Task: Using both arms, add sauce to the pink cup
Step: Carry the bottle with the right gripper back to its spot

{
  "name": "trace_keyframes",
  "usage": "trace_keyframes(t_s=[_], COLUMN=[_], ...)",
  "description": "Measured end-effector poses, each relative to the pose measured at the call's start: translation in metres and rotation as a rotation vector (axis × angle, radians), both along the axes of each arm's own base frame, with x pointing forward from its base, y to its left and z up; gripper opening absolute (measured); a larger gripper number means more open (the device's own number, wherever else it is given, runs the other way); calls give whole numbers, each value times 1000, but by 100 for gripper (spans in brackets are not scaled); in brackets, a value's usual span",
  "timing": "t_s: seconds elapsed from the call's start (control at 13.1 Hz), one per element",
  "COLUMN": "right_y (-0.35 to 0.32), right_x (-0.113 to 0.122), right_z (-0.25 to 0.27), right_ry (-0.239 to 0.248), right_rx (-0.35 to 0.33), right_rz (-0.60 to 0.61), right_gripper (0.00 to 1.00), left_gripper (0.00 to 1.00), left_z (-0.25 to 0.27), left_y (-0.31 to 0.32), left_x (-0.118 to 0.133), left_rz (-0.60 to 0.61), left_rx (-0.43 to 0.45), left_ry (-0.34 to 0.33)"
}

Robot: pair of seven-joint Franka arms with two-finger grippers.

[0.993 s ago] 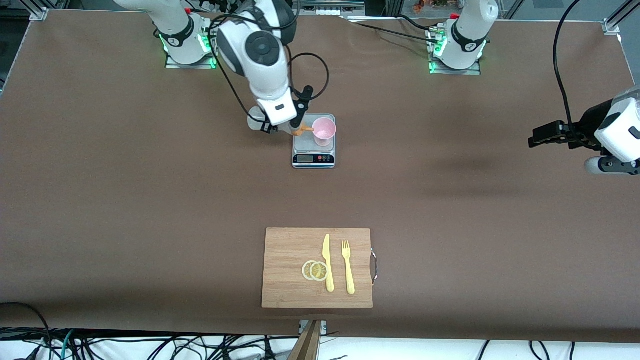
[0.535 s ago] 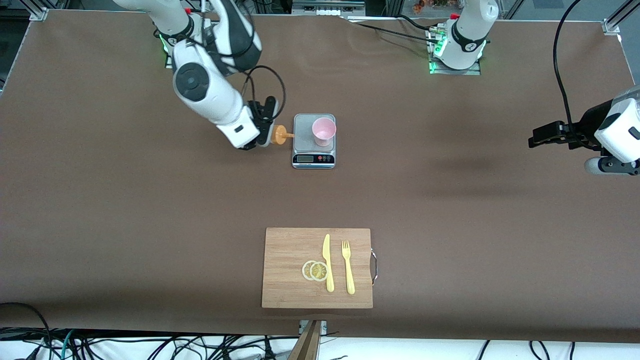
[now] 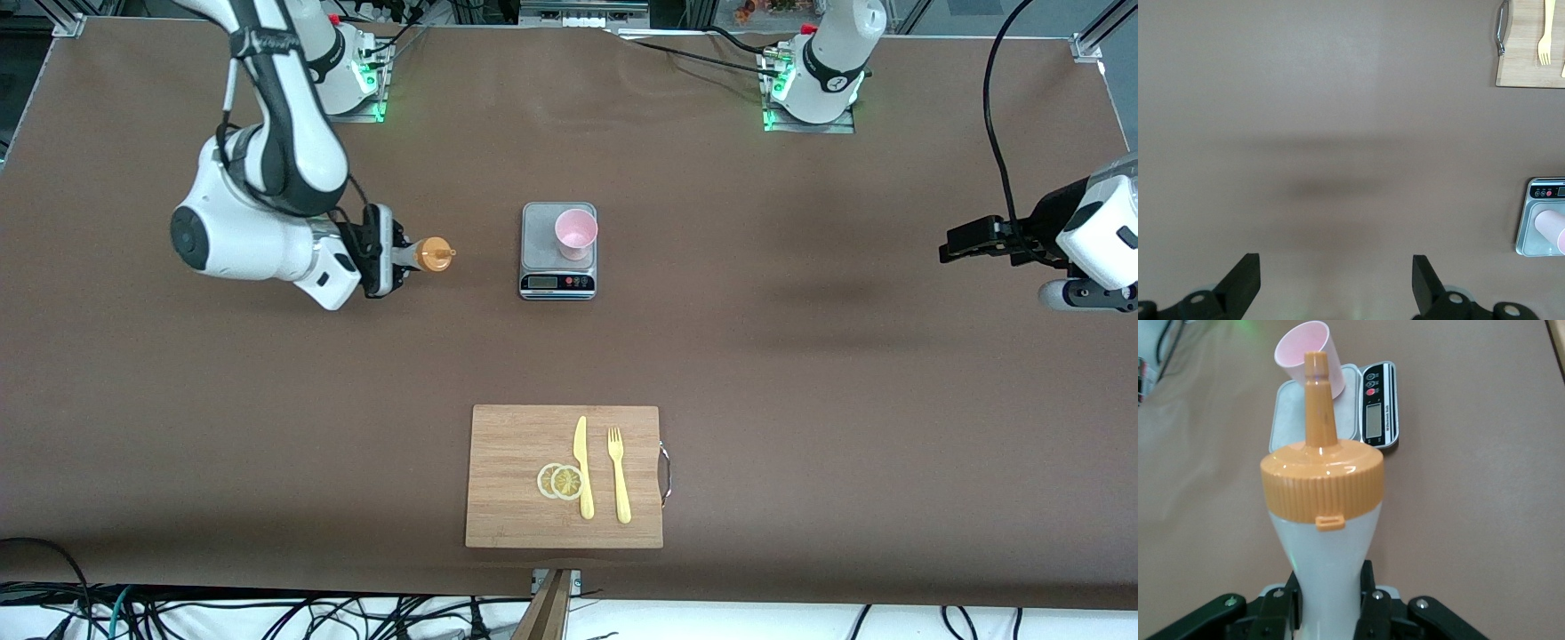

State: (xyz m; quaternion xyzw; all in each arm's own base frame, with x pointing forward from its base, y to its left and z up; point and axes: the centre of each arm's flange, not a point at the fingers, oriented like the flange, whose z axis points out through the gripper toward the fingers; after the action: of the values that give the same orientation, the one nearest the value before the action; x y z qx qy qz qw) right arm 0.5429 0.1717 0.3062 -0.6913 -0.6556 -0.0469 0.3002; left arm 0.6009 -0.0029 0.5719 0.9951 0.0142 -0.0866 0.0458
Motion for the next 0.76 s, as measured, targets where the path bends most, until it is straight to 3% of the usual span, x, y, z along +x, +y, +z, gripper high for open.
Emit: trace_keyframes(t_s=[0.46,0.76], right_y=[-86,-118], right_x=[10,28], right_z=[-96,-127], right_ry=[-9,-3], right_rx=[301,375], right_rz=[97,135], right_gripper=[34,40], left_gripper=[100,100], left_z=[0,0], left_y=[0,0], left_x=[0,0], left_rz=[0,0], left_rx=[0,0], left_ry=[0,0])
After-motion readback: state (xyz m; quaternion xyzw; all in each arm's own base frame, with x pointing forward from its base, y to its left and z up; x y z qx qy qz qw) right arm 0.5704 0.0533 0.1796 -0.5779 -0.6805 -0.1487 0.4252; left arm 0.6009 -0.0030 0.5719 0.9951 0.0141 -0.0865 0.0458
